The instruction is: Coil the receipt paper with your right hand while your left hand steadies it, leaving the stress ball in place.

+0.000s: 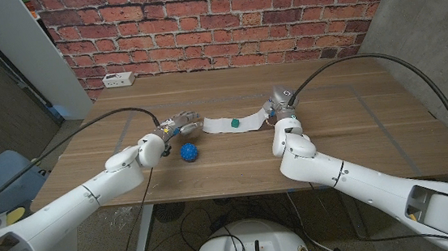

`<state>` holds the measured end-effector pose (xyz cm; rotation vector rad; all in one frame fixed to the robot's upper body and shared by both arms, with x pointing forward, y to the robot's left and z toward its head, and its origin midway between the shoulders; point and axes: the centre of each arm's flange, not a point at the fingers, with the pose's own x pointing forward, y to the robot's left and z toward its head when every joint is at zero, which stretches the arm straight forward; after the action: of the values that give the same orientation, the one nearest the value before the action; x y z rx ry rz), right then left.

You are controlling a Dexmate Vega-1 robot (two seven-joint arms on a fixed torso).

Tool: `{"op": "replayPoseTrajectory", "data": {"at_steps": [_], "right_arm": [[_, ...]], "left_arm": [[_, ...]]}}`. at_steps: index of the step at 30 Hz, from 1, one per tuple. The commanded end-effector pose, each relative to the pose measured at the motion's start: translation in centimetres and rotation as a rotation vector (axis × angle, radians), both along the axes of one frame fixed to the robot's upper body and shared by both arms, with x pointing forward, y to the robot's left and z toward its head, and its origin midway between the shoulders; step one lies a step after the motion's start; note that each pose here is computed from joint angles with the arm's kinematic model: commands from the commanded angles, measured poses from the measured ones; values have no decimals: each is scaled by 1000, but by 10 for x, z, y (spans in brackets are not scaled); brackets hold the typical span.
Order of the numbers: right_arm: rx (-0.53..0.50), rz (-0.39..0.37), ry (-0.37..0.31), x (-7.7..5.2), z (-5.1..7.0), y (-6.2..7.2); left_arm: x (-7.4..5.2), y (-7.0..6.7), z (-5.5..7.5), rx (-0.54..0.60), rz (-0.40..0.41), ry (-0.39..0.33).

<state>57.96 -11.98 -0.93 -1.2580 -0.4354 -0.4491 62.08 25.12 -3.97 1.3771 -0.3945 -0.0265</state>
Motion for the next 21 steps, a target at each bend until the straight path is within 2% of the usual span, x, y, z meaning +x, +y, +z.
{"op": "replayPoseTrajectory", "data": {"at_steps": [1,9,14,21], "right_arm": [[-83,22,-7,0,14,11],[-105,41,-18,1,21,18],[-114,63,-20,3,27,25],[-129,82,7,3,35,35]], "left_arm": [[7,-15,-6,76,-15,44],[9,-18,-5,97,-23,35],[11,-20,-4,131,-13,56],[12,-20,-2,149,4,59]]}}
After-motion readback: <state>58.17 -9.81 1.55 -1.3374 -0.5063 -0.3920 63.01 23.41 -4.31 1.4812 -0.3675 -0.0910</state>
